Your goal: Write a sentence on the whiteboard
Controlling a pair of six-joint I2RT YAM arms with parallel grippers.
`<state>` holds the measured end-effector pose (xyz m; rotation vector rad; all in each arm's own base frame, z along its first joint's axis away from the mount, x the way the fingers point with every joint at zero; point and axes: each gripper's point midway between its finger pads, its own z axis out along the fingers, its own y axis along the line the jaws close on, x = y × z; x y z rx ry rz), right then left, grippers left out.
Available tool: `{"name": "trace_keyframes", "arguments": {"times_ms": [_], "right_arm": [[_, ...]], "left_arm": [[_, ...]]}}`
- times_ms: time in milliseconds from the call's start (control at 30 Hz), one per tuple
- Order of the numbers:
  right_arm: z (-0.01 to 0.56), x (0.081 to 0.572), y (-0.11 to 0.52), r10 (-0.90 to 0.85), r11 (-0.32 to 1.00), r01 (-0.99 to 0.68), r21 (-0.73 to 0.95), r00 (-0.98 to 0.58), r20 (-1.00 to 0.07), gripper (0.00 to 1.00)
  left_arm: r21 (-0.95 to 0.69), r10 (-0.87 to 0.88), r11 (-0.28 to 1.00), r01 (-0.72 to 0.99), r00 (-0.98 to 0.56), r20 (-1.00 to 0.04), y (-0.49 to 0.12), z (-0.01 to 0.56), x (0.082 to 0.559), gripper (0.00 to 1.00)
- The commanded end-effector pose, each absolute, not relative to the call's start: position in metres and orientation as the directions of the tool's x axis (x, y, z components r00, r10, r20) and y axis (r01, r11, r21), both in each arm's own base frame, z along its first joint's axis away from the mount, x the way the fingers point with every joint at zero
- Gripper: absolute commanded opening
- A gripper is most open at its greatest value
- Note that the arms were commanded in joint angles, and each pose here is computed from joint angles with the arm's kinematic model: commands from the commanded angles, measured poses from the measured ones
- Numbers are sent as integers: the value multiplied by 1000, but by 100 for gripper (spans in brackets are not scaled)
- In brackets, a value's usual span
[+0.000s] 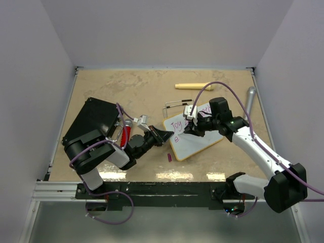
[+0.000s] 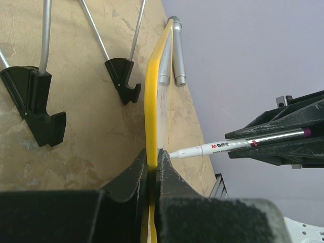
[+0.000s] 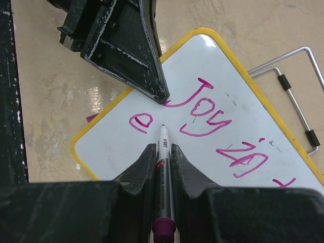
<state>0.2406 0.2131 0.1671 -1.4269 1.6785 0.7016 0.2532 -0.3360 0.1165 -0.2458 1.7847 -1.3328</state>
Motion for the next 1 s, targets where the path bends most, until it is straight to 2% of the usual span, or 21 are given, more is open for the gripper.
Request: {"name": "trace_keyframes", "arguments": {"times_ms": [0,667,967], "right_arm": [[175,243,216,-515,195,-975,-104,-11,-857,0],[153,217,211,-576,108,-992,-58,-15,-817,0],[173,240,215,-546,199,-972,-125,-4,-838,0]], "left_arm": [[-825,-609,400,399,-557,-565,-336,132,253,0],[-824,-612,400,401,-553,-565,-334,133,254,0],[-826,-611,397,400,-556,-563,-334,132,253,0]]}}
